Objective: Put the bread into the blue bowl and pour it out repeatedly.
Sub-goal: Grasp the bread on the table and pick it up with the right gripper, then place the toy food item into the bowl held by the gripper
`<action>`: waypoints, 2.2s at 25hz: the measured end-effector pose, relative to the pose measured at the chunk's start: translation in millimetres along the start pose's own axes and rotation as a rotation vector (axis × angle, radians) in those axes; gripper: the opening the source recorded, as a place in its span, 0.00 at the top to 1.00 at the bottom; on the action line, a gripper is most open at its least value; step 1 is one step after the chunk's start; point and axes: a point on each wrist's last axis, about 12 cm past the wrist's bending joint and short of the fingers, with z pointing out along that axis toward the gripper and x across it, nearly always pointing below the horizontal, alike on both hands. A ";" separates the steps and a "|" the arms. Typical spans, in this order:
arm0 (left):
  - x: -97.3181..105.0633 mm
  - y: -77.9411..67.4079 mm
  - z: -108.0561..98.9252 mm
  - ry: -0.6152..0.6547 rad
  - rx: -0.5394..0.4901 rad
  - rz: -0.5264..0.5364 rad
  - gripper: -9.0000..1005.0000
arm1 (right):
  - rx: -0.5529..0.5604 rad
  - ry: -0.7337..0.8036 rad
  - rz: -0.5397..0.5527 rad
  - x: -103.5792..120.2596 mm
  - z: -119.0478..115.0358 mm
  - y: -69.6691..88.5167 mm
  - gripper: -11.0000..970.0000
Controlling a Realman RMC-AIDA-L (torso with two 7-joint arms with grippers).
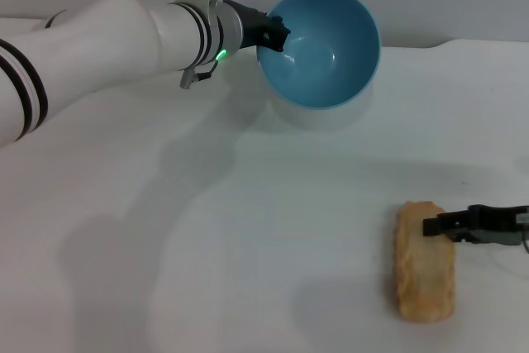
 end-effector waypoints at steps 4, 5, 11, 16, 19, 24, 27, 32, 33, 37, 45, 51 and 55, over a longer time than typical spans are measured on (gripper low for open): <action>-0.2 1.0 -0.1 -0.003 -0.004 0.002 0.99 | 0.033 0.042 0.026 -1.3 3.2 0.6 0.53; -0.2 1.1 -0.2 -0.004 -0.005 0.002 0.99 | 0.048 0.053 0.032 -1.5 3.3 0.1 0.53; 3.9 3.3 -0.9 0.001 -0.011 0.000 0.99 | 0.074 0.067 0.037 -1.9 4.6 -0.9 0.54; 6.6 4.9 -1.7 -0.001 -0.018 -0.006 0.99 | 0.087 0.051 0.010 -4.4 5.6 -1.4 0.56; 8.0 5.6 -2.0 0.000 -0.020 -0.008 0.99 | 0.096 0.036 -0.019 -5.5 6.3 -2.7 0.58; 7.1 5.1 -2.2 -0.004 -0.019 -0.010 0.99 | 0.052 -0.003 -0.087 -7.8 6.7 1.3 0.63; 5.9 4.5 -2.2 -0.008 -0.017 -0.008 0.99 | -0.002 -0.053 -0.124 -11.5 5.1 6.3 0.64; 5.3 4.0 -2.3 -0.010 -0.015 -0.009 0.99 | -0.045 -0.107 -0.161 -15.6 -0.9 10.4 0.66; 5.4 3.9 -2.3 -0.010 -0.015 -0.011 0.99 | -0.044 -0.108 -0.167 -16.0 -1.2 10.5 0.66; 4.9 3.7 -2.4 -0.011 -0.014 -0.009 0.99 | -0.083 -0.148 -0.239 -21.9 -8.5 18.4 0.70; 2.3 -0.5 -2.1 0.004 0.012 0.009 0.99 | -0.110 -0.230 -0.455 -49.5 -43.9 50.2 0.77; -6.1 -6.7 -2.9 0.028 0.065 0.027 0.99 | -0.129 -0.314 -0.613 -68.7 -77.1 79.5 0.81; -14.8 -19.5 -3.9 0.037 0.123 0.052 0.99 | -0.130 -0.353 -0.658 -77.1 -81.0 90.9 0.83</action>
